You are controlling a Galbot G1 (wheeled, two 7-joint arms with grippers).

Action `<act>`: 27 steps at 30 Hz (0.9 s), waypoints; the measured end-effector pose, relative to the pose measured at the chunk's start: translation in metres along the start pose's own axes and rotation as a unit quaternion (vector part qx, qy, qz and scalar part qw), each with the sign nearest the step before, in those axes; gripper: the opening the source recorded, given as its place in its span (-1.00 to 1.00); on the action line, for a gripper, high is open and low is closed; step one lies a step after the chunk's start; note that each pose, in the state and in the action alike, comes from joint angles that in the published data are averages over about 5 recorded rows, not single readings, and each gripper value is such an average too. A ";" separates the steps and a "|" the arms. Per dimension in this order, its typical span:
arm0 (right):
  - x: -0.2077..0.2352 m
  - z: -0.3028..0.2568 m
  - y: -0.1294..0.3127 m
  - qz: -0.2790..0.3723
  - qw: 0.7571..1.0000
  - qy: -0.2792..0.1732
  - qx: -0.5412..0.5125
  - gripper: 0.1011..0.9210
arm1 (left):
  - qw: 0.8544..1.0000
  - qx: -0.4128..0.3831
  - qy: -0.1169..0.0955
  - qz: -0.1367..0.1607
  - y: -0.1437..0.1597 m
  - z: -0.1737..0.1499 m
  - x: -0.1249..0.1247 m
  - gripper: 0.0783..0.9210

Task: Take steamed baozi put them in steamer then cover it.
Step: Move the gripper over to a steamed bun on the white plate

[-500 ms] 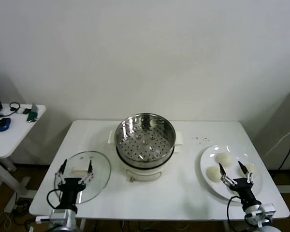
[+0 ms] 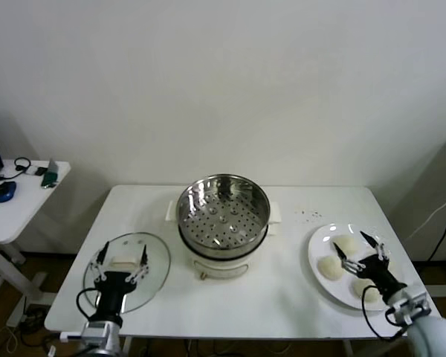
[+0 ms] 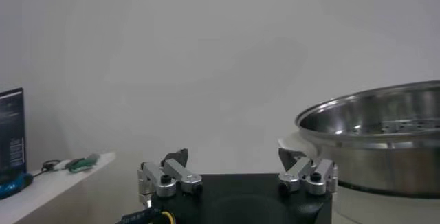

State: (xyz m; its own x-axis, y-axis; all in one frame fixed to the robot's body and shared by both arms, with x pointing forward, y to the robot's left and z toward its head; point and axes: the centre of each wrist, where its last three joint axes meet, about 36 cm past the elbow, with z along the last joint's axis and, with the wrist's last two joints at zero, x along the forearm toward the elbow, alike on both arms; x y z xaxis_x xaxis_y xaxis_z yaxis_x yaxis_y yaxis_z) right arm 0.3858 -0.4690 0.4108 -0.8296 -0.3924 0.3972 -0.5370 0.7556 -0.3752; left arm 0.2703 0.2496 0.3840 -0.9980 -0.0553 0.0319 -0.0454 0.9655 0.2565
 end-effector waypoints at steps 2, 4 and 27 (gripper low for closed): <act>0.001 -0.006 -0.025 -0.035 0.998 0.029 0.034 0.76 | 1.000 -0.002 -0.001 0.001 0.001 0.001 0.000 0.77; 0.001 -0.013 -0.049 -0.067 0.994 0.058 0.066 0.76 | 1.000 -0.003 -0.001 0.002 0.001 0.001 0.000 0.77; -0.095 -0.093 -0.176 -0.288 0.876 0.298 0.249 0.76 | 1.000 -0.001 -0.001 0.010 0.013 0.000 -0.012 0.77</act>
State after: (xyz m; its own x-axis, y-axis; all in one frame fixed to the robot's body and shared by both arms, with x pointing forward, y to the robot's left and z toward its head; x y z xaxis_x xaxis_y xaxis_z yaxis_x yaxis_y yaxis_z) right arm 0.5731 -0.5158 0.5174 -0.2527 -0.1782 0.9510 -0.9629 0.1427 -0.2291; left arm 0.2813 0.2632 0.3866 -0.9987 -0.0348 0.0359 -0.0244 0.9657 0.2585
